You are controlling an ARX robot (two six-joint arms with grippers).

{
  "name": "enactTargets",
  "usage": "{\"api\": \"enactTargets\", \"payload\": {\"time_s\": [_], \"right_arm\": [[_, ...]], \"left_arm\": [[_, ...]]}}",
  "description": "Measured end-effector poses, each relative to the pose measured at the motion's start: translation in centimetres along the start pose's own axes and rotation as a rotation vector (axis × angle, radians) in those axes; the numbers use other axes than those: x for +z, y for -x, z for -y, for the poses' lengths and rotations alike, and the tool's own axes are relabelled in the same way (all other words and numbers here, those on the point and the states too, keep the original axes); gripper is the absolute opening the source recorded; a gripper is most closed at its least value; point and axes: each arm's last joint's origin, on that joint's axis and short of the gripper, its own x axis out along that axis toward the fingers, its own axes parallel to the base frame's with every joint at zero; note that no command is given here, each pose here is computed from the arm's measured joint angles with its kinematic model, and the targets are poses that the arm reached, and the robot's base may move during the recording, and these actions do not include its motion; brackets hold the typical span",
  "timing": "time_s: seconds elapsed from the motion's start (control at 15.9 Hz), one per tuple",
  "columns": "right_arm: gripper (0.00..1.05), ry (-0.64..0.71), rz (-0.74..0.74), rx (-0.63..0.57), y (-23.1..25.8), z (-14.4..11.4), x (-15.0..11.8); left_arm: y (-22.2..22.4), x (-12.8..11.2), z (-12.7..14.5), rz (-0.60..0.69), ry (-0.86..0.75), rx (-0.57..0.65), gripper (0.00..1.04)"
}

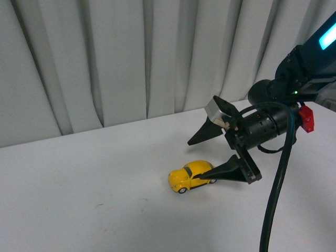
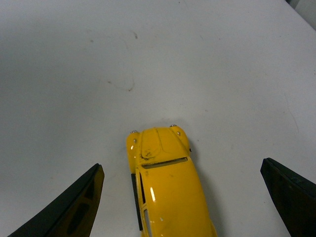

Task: Wind up and store yellow beetle toy

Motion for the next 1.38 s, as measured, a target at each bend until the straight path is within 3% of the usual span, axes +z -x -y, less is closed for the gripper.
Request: {"api": "enactTargets", "payload": {"time_s": [1.01, 1.32, 1.38], "right_arm": [[0.98, -0.050, -0.055, 0.079, -3.1, 0.8, -1.2], [0.46, -0.034, -0.065, 0.077, -3.1, 0.8, -1.3], [0.41, -0.034, -0.066, 0.082, -3.1, 0.7, -1.3]], "left_arm": [[0.0, 0.0, 0.0, 0.000, 0.000, 0.000, 0.98], [0.0, 0.0, 0.0, 0.000, 0.000, 0.000, 0.98], [0.0, 0.0, 0.0, 0.000, 0.000, 0.000, 0.98]]}}
